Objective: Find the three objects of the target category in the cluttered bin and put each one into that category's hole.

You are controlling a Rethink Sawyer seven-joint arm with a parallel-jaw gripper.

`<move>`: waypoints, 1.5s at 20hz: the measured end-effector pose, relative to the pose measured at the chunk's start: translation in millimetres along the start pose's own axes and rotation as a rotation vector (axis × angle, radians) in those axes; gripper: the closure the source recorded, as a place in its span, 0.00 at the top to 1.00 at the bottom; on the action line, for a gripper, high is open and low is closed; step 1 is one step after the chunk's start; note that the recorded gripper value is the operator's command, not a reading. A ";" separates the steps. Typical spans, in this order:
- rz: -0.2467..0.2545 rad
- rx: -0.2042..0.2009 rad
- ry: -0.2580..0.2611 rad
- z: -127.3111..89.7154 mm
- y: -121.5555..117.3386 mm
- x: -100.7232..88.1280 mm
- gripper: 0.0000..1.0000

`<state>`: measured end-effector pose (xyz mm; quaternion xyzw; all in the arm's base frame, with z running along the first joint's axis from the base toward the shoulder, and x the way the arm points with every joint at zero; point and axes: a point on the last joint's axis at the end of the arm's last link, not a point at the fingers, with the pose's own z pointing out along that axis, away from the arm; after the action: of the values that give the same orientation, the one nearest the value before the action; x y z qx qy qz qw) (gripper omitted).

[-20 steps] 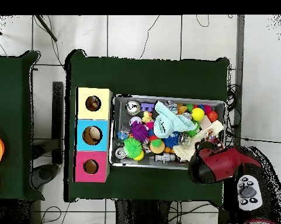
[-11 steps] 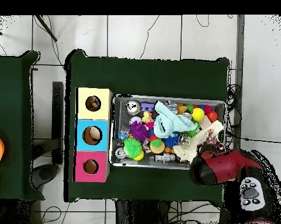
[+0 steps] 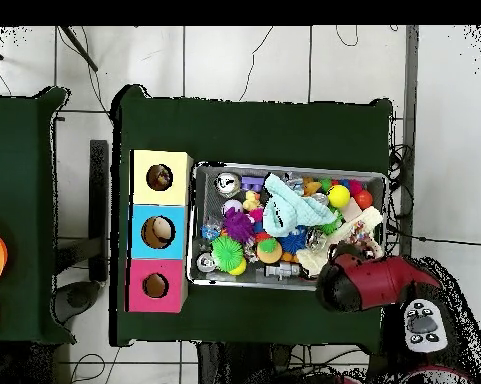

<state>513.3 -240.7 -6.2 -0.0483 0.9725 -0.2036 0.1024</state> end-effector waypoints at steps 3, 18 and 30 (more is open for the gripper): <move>0.018 -0.003 -0.004 -2.0 4.7 -5.7 1.00; 0.104 -0.029 -0.048 1.3 3.6 -17.6 0.00; 0.128 -0.041 -0.053 5.1 -0.5 -17.3 1.00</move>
<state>531.2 -240.8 -7.4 0.0066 0.9745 -0.1754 0.1398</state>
